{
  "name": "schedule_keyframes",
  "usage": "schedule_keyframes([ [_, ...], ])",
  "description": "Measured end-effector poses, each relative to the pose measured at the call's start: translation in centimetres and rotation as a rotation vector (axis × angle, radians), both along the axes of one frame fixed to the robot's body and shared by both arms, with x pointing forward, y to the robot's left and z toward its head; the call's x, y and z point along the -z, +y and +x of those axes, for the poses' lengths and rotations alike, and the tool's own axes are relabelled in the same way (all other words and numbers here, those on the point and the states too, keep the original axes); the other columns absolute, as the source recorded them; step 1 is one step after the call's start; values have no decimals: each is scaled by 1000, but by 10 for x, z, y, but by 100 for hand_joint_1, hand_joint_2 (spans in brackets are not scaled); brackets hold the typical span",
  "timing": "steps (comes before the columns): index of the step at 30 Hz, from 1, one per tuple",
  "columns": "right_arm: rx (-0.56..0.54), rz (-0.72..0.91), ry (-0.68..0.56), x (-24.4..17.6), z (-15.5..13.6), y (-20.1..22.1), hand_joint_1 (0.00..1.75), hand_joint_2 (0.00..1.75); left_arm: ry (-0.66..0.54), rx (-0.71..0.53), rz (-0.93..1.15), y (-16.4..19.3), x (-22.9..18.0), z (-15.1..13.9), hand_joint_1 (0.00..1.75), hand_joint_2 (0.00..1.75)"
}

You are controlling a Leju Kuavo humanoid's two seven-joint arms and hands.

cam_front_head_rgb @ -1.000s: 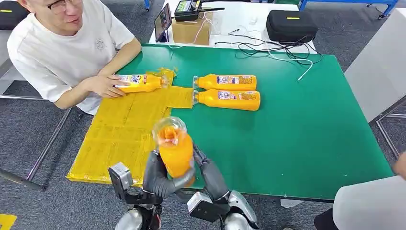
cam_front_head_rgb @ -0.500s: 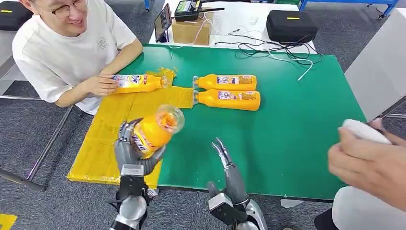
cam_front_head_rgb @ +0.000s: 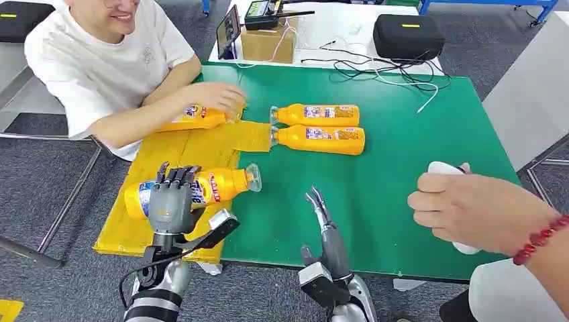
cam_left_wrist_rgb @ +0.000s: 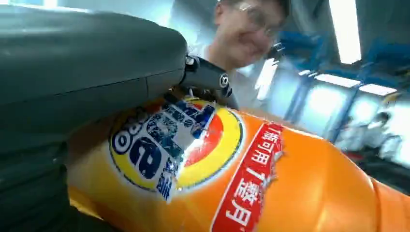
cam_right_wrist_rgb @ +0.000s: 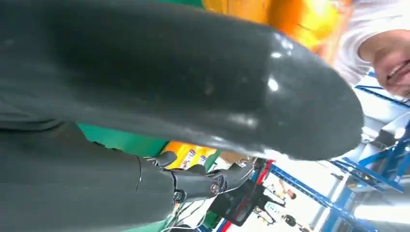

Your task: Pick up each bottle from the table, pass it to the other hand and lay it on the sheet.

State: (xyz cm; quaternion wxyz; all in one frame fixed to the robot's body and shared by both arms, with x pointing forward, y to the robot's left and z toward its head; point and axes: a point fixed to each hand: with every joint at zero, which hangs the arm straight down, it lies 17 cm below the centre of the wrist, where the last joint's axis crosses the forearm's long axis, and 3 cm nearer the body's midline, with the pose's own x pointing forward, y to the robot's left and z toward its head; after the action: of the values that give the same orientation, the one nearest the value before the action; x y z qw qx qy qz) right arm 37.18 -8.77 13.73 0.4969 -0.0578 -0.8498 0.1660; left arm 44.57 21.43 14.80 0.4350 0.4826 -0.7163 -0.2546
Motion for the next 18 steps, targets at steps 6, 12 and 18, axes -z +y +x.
schedule_keyframes([
  [6, 5, 2, 1, -1, 4, -1, 0, 0, 41, -18, 8, 2, 11, 8, 175, 175],
  [12, -12, 11, 17, 1, 6, 3, 0, 0, 164, -54, -44, -2, 45, 25, 175, 175],
  [18, -21, 14, 31, 4, 7, 6, 0, 0, 314, -47, -247, -4, 92, 37, 175, 0],
])
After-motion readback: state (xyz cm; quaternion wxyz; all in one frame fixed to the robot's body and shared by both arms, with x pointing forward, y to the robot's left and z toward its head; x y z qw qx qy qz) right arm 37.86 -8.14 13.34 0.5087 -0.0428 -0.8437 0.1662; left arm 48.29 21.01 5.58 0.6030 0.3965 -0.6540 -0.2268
